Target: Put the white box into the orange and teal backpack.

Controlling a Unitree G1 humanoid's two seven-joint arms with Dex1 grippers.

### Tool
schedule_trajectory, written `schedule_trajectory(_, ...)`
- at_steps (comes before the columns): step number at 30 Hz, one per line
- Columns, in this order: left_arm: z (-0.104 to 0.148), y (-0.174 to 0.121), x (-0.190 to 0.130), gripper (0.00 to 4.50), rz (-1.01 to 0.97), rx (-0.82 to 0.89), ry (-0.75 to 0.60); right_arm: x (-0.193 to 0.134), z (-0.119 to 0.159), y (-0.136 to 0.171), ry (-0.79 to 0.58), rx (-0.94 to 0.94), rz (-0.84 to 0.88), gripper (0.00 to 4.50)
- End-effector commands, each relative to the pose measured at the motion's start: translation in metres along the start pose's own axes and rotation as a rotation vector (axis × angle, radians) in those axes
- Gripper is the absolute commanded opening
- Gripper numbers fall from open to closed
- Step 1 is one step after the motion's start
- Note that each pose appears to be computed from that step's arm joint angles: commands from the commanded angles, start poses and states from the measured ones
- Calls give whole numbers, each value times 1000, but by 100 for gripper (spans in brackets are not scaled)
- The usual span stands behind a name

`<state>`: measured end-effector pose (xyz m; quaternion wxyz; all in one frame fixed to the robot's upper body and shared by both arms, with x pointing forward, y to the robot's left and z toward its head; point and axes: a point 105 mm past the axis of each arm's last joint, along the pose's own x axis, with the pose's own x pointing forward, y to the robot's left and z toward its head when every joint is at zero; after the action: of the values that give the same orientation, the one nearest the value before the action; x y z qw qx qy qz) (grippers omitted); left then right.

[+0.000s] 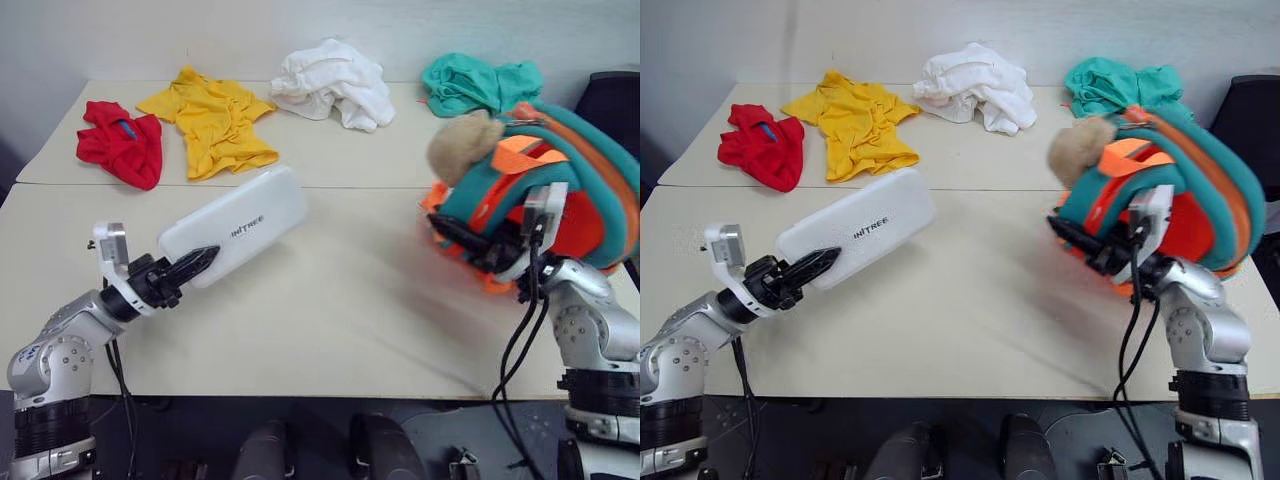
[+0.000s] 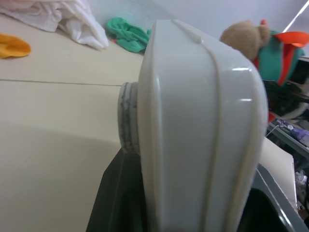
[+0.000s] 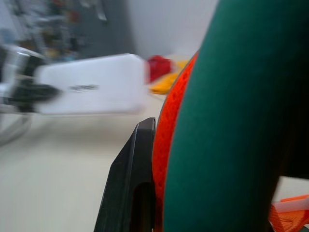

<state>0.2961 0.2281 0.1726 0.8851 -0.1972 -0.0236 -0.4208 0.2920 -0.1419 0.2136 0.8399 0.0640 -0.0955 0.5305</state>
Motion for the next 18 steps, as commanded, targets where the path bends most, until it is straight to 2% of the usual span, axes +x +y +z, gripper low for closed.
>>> schedule_trajectory(1,34,-12,-4,130,-70,93,-89,14,5,61,17,118,268,46)
schedule_trajectory(4,38,-21,-3,130,-99,111,-55,6,3,92,87,233,384,46)
schedule_trajectory(6,41,-32,-2,130,-142,128,-41,-4,0,95,145,264,385,46)
schedule_trajectory(9,45,-53,-1,130,-215,130,-23,-18,-5,77,208,249,294,46)
schedule_trajectory(13,49,-77,0,130,-284,165,-4,-24,-6,46,220,172,157,46)
schedule_trajectory(18,62,-91,2,130,-292,203,-56,-20,-6,39,205,155,143,46)
